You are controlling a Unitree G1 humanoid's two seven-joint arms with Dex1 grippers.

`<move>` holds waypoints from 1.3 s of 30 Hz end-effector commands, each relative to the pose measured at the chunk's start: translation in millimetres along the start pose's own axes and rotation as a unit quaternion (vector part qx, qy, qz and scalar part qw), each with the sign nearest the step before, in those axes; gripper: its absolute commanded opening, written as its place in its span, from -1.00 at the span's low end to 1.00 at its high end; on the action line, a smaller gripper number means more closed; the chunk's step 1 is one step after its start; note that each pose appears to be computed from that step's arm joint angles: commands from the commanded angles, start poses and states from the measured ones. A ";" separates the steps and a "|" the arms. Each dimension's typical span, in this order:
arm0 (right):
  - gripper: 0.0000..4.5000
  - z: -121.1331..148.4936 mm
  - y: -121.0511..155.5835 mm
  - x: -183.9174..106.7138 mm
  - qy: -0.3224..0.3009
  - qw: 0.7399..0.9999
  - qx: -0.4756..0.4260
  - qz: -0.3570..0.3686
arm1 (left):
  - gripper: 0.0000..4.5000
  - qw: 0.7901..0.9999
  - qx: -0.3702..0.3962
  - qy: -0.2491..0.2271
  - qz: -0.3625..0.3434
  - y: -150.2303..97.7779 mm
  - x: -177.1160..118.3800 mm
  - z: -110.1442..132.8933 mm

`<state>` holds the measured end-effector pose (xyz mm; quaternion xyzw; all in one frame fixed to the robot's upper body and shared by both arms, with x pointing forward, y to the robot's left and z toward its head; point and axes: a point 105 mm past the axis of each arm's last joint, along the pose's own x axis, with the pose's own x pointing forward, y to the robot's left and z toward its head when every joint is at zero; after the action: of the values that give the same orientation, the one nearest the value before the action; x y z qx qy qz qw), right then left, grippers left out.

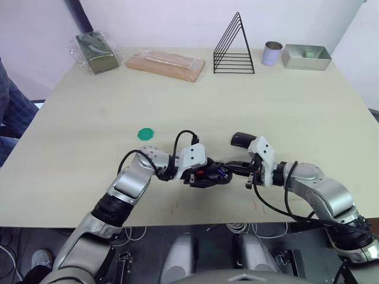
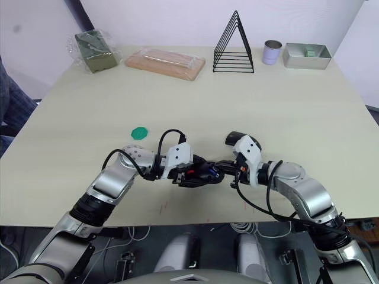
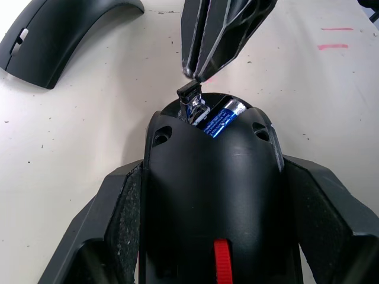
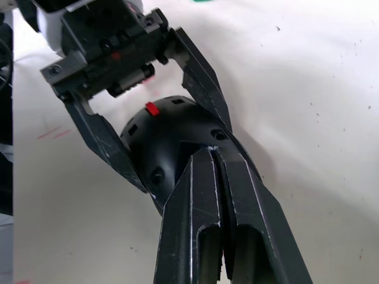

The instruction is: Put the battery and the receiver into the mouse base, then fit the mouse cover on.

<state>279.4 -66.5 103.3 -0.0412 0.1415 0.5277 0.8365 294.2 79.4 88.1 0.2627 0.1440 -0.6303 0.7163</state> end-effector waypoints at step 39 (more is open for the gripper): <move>-0.97 -24.7 -4.1 13.6 0.054 0.998 0.014 -0.009 | 0.28 1.000 -0.015 0.024 0.006 -1.1 0.2 -11.5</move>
<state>285.8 -59.7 88.8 -0.0536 0.1640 0.5197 0.8367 295.4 80.1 87.3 0.2606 0.1473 -0.6249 0.7210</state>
